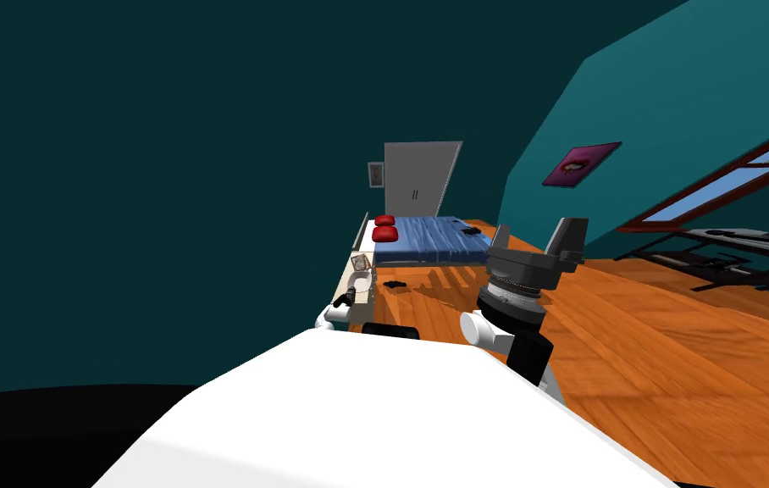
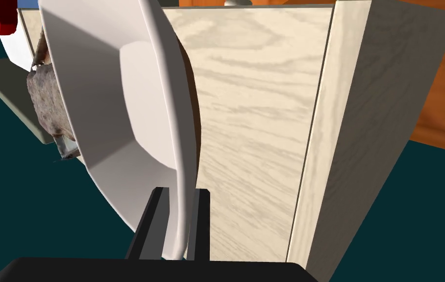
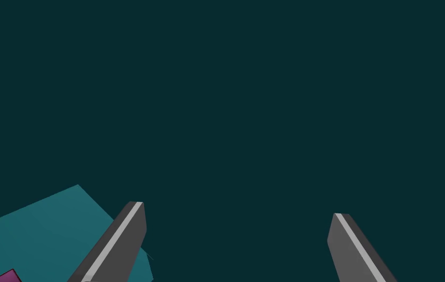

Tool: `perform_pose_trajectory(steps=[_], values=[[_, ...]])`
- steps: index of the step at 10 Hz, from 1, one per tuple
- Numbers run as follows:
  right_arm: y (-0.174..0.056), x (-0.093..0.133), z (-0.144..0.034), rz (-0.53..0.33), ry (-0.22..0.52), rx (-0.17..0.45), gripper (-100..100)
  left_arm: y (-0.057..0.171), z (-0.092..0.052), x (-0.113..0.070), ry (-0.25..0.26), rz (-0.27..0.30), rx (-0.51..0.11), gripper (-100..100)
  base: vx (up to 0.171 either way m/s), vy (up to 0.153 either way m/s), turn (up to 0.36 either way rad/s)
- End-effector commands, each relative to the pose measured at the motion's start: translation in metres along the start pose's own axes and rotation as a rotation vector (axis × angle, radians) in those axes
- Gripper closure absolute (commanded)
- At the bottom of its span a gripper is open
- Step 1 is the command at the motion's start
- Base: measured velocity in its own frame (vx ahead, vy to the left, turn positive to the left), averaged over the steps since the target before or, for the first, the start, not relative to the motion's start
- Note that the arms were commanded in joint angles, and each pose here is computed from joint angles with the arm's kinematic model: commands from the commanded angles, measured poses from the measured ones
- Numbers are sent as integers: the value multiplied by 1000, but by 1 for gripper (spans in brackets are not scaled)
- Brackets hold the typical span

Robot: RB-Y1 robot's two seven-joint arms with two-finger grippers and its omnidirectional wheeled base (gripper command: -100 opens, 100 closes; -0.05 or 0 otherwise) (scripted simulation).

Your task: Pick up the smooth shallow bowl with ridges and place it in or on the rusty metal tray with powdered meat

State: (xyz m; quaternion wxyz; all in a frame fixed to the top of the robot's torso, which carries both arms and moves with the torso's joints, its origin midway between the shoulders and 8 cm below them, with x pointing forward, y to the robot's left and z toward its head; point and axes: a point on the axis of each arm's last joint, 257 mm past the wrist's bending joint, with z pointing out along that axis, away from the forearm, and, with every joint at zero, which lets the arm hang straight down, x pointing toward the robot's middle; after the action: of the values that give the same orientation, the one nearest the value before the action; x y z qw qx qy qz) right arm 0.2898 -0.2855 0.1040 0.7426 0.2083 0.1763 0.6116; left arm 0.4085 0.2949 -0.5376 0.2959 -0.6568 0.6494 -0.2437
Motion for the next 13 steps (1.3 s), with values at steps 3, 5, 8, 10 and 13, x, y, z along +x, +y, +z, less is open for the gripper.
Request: perform_pose_trajectory(steps=[3, 5, 8, 10, 13], values=[[0, 0, 0, 0, 0, 0, 0, -8, 0, -32, -30, -14, -28, 100, 6, -205, -149], [0, 0, 0, 0, 0, 0, 0, -15, 0, -59, -57, -35, -40, 100, 21, -120, -156], [0, 0, 0, 0, 0, 0, 0, -28, -4, -98, -98, -79, -48, 100, 64, -86, -165], [0, 0, 0, 0, 0, 0, 0, -37, -9, -129, -131, -119, -48, 100, 107, -18, -182], [0, 0, 0, -1, 0, 0, 0, -49, -21, -176, -185, -191, -44, 100, 86, 58, -178]])
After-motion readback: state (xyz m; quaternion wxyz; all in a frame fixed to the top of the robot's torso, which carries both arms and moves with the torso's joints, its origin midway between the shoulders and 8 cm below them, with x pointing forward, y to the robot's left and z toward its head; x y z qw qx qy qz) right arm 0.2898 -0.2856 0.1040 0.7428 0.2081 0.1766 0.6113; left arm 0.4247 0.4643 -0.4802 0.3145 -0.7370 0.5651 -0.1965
